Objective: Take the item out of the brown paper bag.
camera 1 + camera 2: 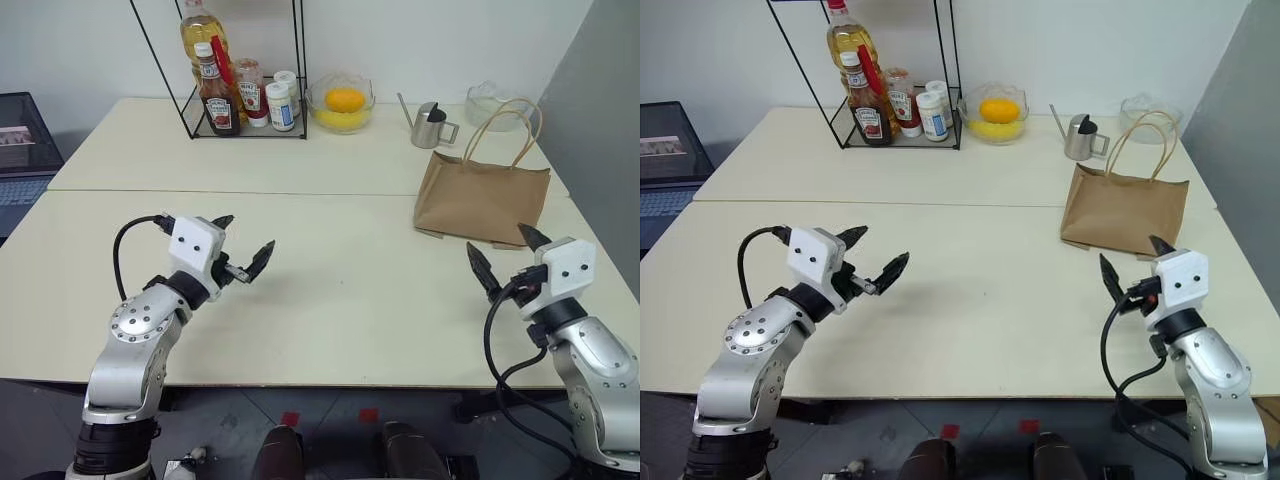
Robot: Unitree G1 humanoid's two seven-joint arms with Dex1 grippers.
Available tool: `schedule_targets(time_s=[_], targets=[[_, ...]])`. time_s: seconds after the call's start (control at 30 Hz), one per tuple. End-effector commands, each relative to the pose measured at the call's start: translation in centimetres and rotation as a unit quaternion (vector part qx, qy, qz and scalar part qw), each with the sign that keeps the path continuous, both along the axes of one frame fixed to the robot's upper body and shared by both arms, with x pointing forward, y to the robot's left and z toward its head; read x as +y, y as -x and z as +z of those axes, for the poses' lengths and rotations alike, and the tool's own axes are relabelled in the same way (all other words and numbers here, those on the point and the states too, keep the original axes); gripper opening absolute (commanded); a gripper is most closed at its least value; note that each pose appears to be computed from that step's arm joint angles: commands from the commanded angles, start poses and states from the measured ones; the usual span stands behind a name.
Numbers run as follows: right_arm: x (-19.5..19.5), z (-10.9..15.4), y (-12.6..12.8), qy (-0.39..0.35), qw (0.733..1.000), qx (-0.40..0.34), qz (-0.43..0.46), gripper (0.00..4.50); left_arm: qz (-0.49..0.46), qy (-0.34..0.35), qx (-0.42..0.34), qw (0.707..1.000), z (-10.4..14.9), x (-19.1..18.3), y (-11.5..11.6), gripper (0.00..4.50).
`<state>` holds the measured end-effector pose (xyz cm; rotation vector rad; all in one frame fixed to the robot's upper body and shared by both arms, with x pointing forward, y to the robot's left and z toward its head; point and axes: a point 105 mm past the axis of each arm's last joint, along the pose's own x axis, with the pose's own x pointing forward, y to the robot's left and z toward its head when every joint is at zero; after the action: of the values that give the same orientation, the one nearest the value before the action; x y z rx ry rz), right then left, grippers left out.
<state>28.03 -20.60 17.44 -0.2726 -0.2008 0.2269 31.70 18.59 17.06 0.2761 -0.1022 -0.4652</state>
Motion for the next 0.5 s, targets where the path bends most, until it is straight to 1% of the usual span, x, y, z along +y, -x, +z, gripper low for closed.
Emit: schedule_targets(time_s=[0.03,0.33,0.5], targets=[[-0.07,1.01,0.34,0.007,1.000,-0.027,-0.004,4.35,-0.025,0.002,-0.025,0.999,1.71,-0.39,0.55,4.50],[-0.31,0.77,0.13,0.005,1.000,-0.021,-0.007,4.35,-0.009,-0.009,-0.039,0.999,2.21,-0.50,0.59,4.50],[-0.44,1.23,0.20,0.004,1.000,-0.024,-0.014,4.35,-0.008,-0.013,-0.032,0.999,2.56,-0.47,0.35,4.50]])
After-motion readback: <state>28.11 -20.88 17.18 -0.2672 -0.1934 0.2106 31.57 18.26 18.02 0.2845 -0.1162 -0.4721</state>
